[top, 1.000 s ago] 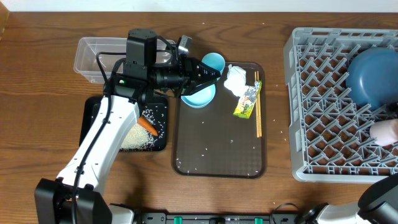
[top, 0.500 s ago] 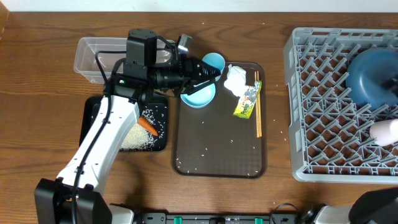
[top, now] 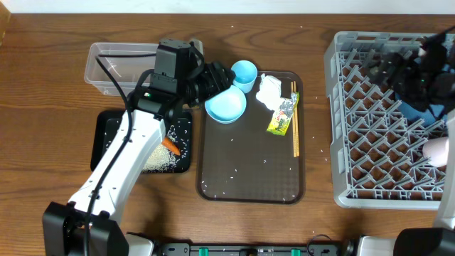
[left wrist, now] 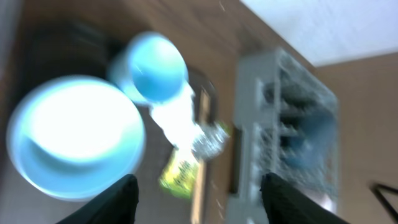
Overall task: Sort waste into correct bins and load items into the dishwasher rack
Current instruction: 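Move the left gripper down toward the light-blue cup, then lower the left gripper and grasp the light-blue cup's rim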
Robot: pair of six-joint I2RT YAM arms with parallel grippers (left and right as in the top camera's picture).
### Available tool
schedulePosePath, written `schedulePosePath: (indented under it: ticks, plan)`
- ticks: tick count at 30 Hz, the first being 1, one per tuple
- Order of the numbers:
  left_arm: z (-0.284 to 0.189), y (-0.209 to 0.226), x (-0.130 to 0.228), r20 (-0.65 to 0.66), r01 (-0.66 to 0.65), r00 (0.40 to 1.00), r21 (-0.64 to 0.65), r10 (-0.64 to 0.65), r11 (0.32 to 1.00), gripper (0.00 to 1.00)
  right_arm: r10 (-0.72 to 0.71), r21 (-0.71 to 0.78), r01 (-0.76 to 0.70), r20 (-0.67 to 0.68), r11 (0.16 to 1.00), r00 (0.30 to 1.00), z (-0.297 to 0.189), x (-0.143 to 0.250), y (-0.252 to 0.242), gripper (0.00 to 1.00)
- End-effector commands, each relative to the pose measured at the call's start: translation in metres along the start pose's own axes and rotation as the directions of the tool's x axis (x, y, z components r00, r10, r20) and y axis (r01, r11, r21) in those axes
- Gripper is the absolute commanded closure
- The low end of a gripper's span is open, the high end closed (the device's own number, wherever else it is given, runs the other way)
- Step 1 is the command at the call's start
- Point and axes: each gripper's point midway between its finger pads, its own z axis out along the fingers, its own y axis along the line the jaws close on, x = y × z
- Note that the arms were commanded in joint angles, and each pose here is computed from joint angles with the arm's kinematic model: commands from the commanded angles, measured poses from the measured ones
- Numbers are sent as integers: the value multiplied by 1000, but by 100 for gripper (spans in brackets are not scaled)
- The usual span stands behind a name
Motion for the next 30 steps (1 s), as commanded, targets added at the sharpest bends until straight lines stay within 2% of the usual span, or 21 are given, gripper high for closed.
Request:
schedulePosePath:
  ticks: [1, 5, 8, 12, 14, 20, 30]
  plan:
    - [6, 16, -19, 113, -106, 986, -149, 123, 983, 31, -69, -22, 69, -17, 997, 997, 12, 6, 17, 1]
    - [11, 13, -22, 135, -168, 971, -207, 198, 964, 29, -100, 2, 100, -29, 995, 995, 27, 15, 18, 1]
    - [19, 5, -22, 99, -218, 965, -219, 244, 951, 28, -107, -1, 107, -47, 994, 993, 37, 22, 18, 1]
    - [41, 6, -23, -43, -296, 954, -284, 296, 912, 11, -120, -8, 119, -71, 993, 990, 51, 34, 18, 1]
    - [53, 10, -26, -119, -321, 947, -319, 298, 892, 7, -121, -8, 121, -83, 993, 989, 57, 40, 16, 1]
    - [83, 22, -37, -202, -311, 947, -370, 251, 876, 7, -106, 5, 107, -128, 994, 986, 69, 56, 5, 1]
    - [119, 62, -17, -290, -309, 936, -416, 198, 855, 7, -105, 6, 107, -131, 994, 986, 72, 58, 3, 1]
